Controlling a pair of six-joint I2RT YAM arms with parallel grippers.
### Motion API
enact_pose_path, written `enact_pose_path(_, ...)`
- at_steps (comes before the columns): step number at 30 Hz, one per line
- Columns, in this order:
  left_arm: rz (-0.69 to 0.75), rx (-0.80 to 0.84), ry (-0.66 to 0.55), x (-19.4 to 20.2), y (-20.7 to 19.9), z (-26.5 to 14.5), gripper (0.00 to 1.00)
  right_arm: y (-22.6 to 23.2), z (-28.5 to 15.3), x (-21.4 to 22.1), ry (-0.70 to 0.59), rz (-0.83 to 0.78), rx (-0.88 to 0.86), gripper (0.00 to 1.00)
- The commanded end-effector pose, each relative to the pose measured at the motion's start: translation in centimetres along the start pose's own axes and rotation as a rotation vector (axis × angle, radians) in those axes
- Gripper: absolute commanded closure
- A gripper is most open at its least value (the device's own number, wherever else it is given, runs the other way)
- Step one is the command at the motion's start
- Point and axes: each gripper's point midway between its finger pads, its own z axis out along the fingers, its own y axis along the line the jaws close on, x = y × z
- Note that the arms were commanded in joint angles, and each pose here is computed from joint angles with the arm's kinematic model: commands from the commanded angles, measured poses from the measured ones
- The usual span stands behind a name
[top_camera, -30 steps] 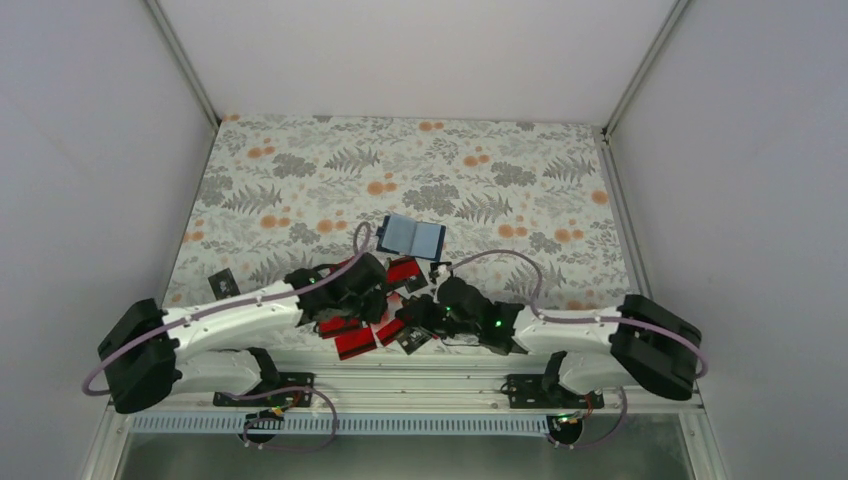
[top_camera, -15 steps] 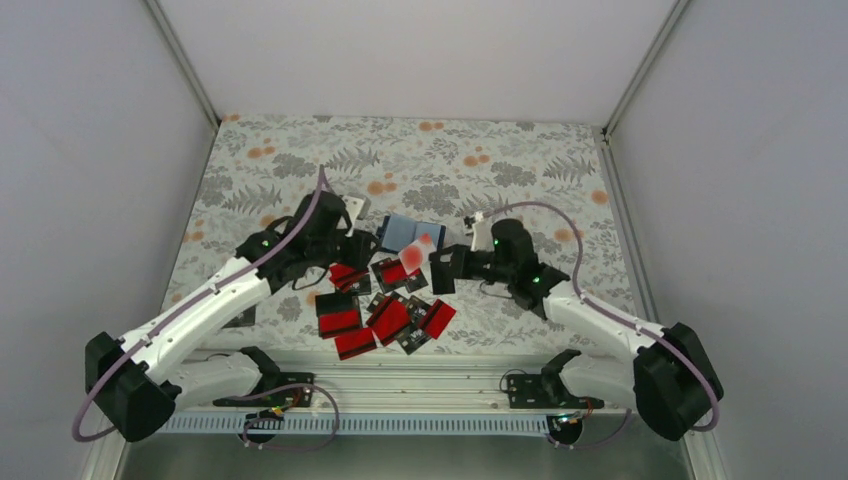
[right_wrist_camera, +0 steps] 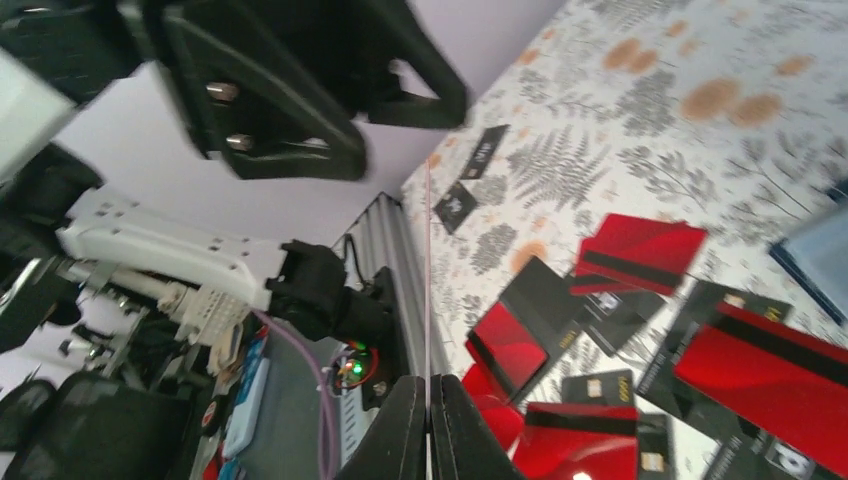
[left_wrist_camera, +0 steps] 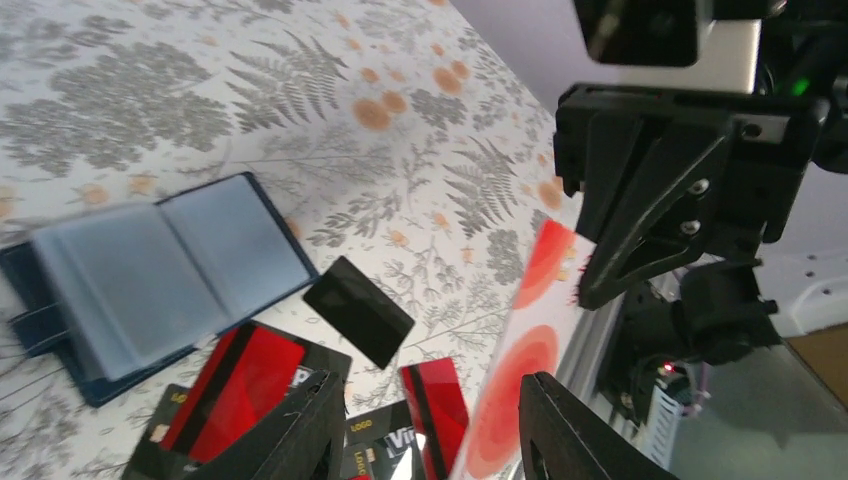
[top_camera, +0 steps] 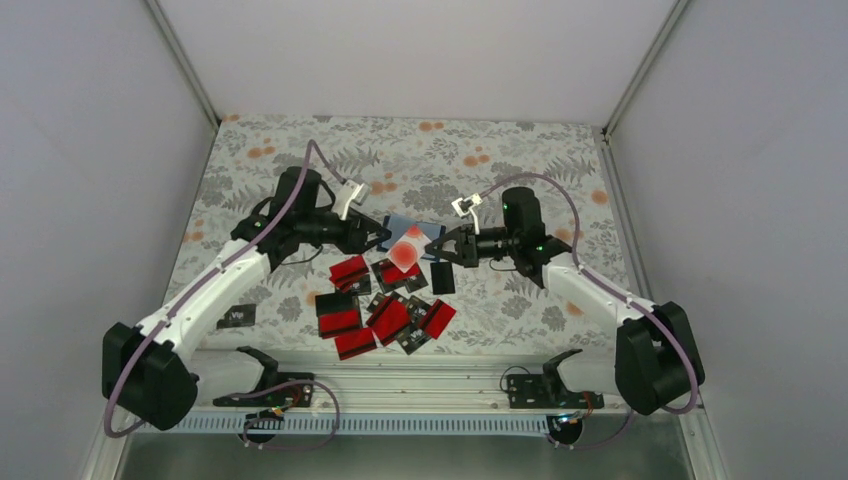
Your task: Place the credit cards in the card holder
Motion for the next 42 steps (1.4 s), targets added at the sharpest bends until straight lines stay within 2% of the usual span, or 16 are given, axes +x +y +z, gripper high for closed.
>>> enact_pose_path(1,0.075,0.187,0.01,-0.2,-2.3,0.5,0.56,3.2,-0.6,-0.8,0.023,-0.116,-0.138,0.96)
enact_pose_path(7,0.132,0.303,0.002,-0.3,-4.2,0.0,0.58,3.7,-0.6,-1.0,0.04,-0.131,-0.166,0.96)
enact_pose_path(13,0.153,0.325,0.003,-0.1,-4.5,0.1,0.63,4.2,-0.5,-1.8,0.053,-0.143,-0.195,0.96)
enact_pose_path(16,0.148,0.33,0.009,0.0,-4.4,0.3,0.73,4.7,-0.6,-2.1,0.056,-0.151,-0.212,0.96)
enact_pose_path(20,0.159,0.359,0.004,-0.1,-4.9,0.1,0.94,4.8,-0.5,-2.3,0.063,-0.146,-0.216,0.96)
enact_pose_path(23,0.157,0.365,-0.007,-0.2,-5.0,0.1,0.97,4.5,-0.5,-2.7,0.056,-0.139,-0.192,0.96)
enact_pose_path(24,0.148,0.357,-0.013,-0.4,-4.9,0.1,0.98,4.1,-0.4,-3.0,0.047,-0.132,-0.163,0.86)
enact_pose_path(26,0.117,0.324,-0.033,-1.0,-4.3,0.4,0.98,3.2,-0.2,-3.6,0.023,-0.108,-0.107,0.49)
enact_pose_path(27,0.078,0.302,-0.049,-1.5,-3.9,0.6,0.98,2.8,-0.2,-3.8,0.009,-0.088,-0.084,0.36)
enact_pose_path(29,0.034,0.281,-0.089,-2.5,-3.6,0.6,0.98,2.4,-0.2,-4.2,-0.028,-0.064,-0.065,0.29)
enact_pose_path(33,-0.048,0.216,-0.165,-4.6,-2.5,0.7,0.98,1.3,-0.4,-5.0,-0.124,-0.011,-0.014,0.31)
enact_pose_path(36,-0.064,0.232,-0.203,-5.7,-2.5,0.9,0.98,0.5,-0.2,-5.1,-0.168,0.039,-0.012,0.36)
enact_pose_path(42,-0.089,0.28,-0.227,-6.8,-2.8,1.3,0.98,2.4,-0.7,-7.2,-0.248,0.02,-0.083,0.45)
